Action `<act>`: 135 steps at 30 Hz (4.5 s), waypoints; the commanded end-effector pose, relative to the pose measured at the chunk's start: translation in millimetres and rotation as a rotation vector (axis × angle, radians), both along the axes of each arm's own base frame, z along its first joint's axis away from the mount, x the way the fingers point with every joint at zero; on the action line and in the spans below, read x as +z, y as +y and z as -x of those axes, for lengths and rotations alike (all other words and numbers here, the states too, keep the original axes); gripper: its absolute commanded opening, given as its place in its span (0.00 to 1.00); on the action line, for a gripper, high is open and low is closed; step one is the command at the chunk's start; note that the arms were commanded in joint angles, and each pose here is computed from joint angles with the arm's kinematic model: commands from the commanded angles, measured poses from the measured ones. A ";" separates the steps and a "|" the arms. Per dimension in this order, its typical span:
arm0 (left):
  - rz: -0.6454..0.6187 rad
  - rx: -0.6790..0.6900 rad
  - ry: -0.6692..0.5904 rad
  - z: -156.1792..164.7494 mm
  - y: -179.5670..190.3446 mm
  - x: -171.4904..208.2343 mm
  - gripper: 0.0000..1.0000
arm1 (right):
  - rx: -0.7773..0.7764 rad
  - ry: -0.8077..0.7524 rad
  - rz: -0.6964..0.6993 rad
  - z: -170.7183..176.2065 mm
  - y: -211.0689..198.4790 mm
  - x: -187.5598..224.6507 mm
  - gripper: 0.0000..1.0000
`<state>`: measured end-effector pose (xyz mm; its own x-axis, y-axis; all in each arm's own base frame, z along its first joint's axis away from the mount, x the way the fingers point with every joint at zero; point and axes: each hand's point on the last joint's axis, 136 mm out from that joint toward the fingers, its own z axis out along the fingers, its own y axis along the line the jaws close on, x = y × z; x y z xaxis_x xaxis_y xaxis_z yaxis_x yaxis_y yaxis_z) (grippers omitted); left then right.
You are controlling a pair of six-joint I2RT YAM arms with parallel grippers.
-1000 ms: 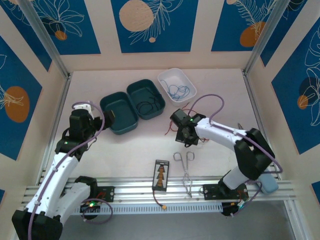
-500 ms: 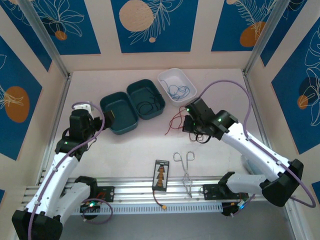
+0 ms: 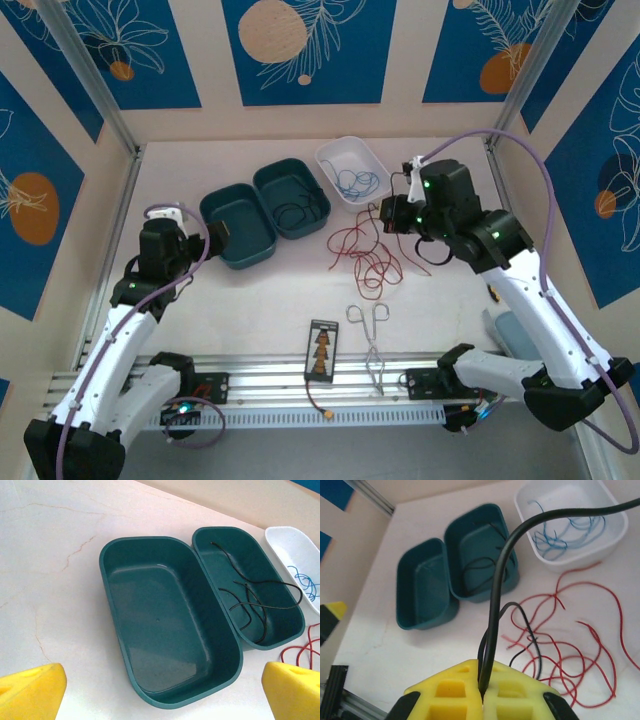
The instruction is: Untangle the cables
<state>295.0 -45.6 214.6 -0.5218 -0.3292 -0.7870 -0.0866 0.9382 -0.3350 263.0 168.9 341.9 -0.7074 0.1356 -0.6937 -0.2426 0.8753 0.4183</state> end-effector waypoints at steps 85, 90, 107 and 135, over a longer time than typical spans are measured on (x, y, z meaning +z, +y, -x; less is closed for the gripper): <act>0.005 0.031 -0.019 12.7 7.4 7.2 1.00 | 0.308 0.486 0.309 -184.7 161.4 -266.3 0.00; 0.002 0.033 -0.019 12.4 7.8 8.8 1.00 | 0.316 0.499 0.337 -194.4 164.5 -282.0 0.00; 0.014 0.035 -0.005 9.6 6.4 4.5 1.00 | 0.456 0.511 0.252 -165.5 188.0 -245.6 0.10; 0.009 0.041 -0.006 10.8 7.8 3.3 1.00 | 0.177 0.309 0.339 -194.0 149.4 -171.4 0.47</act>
<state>284.5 -41.7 212.4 -0.5216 -0.3458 -0.7800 -0.1070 0.9335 -0.3423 455.5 311.5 154.7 -0.8891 -0.2294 -0.3961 -0.3123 0.9366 0.1586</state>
